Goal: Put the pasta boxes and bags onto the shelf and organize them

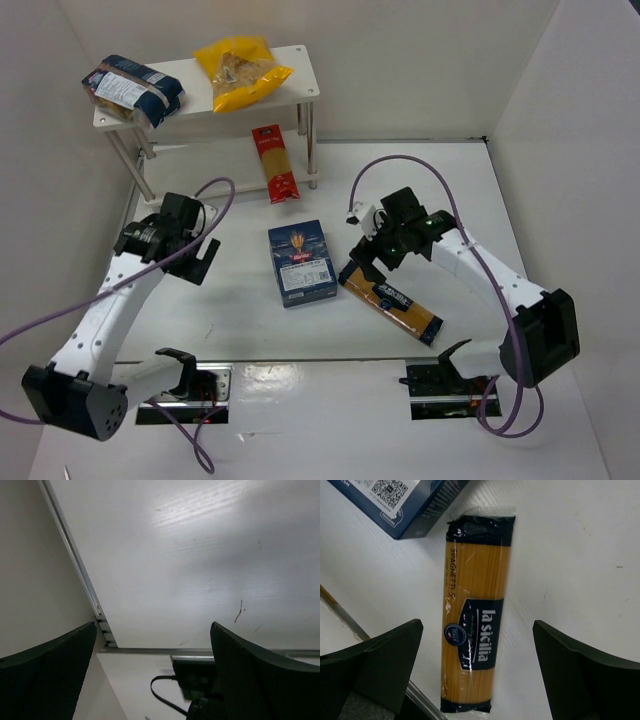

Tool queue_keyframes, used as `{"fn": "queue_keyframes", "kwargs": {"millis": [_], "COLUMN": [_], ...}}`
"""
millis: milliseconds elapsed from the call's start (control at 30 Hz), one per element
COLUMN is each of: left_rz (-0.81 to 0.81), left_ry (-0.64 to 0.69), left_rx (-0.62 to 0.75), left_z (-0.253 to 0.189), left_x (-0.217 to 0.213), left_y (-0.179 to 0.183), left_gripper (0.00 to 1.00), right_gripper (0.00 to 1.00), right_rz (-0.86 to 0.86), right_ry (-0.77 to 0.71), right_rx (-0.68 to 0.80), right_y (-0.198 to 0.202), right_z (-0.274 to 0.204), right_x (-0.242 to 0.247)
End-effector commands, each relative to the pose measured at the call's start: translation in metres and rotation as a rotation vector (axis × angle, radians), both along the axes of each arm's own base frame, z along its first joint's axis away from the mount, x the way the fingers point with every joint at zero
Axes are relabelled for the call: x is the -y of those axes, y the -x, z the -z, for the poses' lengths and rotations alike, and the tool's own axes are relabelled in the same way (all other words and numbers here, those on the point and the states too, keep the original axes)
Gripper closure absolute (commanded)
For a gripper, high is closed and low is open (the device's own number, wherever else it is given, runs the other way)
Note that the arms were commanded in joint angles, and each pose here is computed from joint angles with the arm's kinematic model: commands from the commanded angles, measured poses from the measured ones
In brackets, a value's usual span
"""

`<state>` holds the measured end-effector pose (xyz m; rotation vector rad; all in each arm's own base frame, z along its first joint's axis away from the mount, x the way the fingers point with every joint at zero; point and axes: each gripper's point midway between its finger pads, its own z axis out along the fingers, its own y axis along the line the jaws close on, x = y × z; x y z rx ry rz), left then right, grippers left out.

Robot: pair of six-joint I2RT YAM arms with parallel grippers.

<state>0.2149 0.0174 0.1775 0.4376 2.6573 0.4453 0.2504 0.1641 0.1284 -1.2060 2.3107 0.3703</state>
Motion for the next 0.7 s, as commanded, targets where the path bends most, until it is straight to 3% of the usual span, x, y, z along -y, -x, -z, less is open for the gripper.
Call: {"fn": "queue_keyframes", "kwargs": {"millis": [0, 133, 267, 567, 667], "left_rz": [-0.067, -0.125, -0.183, -0.205, -0.242], "left_ry": [0.085, 0.150, 0.127, 0.087, 0.119], "left_rx": [0.208, 0.371, 0.483, 0.568, 0.664], "left_z": [-0.032, -0.049, -0.071, -0.086, -0.115], "left_x": [0.003, 0.005, -0.009, -0.016, -0.021], "left_y": [-0.015, -0.020, -0.020, -0.030, -0.033], "left_gripper": [0.00, 0.00, 0.00, 0.00, 0.00], "right_gripper": [0.00, 0.00, 0.00, 0.00, 0.00], "right_rz": [0.031, 0.041, 0.035, -0.010, -0.065], "right_ry": [-0.027, 0.013, 0.102, 0.224, 0.267], "right_rx": [0.043, 0.001, -0.037, -0.124, -0.168], "right_y": [-0.016, -0.017, -0.015, 0.000, 0.012], "right_z": [0.003, 0.019, 0.043, 0.073, 0.083], "right_x": [-0.014, -0.014, -0.006, -0.012, -0.016]}}
